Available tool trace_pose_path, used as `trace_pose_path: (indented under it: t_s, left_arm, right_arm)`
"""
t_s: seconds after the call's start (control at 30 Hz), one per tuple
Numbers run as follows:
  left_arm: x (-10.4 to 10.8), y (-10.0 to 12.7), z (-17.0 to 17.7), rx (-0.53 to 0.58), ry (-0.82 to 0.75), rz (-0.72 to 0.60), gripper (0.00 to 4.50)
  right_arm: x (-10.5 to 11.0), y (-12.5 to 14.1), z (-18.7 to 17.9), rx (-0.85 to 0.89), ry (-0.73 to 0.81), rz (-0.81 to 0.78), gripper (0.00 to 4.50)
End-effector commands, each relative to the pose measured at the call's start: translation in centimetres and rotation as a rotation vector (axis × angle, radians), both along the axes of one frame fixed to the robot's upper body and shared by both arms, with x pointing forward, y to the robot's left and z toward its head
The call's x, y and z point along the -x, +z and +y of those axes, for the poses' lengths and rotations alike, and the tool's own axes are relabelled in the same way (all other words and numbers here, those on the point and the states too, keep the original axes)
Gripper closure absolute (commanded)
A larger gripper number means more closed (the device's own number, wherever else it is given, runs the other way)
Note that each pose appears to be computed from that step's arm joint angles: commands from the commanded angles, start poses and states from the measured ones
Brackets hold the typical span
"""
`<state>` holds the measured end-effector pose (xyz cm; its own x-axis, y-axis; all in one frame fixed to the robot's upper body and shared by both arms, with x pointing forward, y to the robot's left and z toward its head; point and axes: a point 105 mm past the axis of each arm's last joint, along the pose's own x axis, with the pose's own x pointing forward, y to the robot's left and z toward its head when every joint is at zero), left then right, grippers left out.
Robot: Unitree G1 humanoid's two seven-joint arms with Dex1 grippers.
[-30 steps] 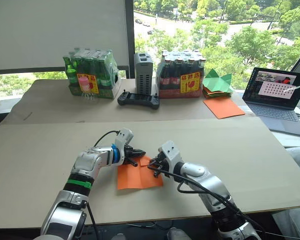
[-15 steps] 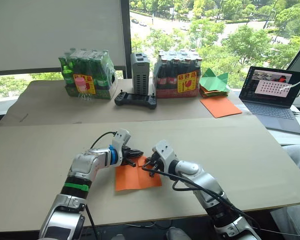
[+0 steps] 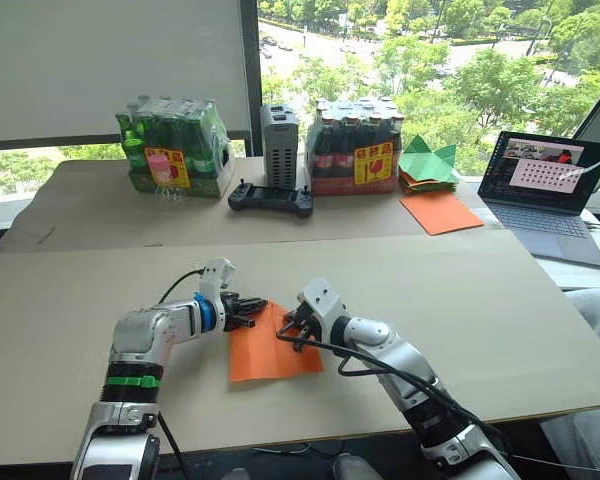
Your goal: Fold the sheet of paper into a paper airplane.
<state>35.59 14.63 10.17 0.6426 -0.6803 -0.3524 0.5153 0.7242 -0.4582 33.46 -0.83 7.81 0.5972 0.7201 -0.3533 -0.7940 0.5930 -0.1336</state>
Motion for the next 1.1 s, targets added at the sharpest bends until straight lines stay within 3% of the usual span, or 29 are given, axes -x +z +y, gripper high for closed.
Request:
trace_pose_path:
  t_s: [0.03, 0.23, 0.43, 0.63, 0.87, 1.1]
  left_arm:
    - [0.3, 3.0, 1.4, 0.072, 0.031, -0.064, 4.50]
    - [1.3, 4.8, 3.8, 0.207, 0.106, -0.049, 4.50]
    - [3.5, 4.8, 5.8, 0.323, 0.157, 0.002, 4.50]
    - [5.3, 3.6, 5.8, 0.325, 0.154, 0.046, 2.65]
    - [5.8, 2.1, 4.0, 0.282, 0.110, 0.082, 2.65]
    - [4.8, 0.9, 3.8, 0.246, 0.128, 0.088, 2.65]
  right_arm:
    - [0.6, -3.3, -0.8, 0.083, -0.017, 0.094, 4.45]
    - [0.6, -3.5, -0.8, 0.087, -0.013, 0.098, 4.45]
    - [0.6, -3.6, -0.7, 0.090, -0.006, 0.102, 4.45]
    - [0.7, -3.7, -0.6, 0.094, 0.003, 0.106, 4.50]
    - [0.5, -3.7, -0.4, 0.097, 0.012, 0.103, 4.50]
    - [0.3, -3.7, -0.5, 0.098, 0.005, 0.099, 4.50]
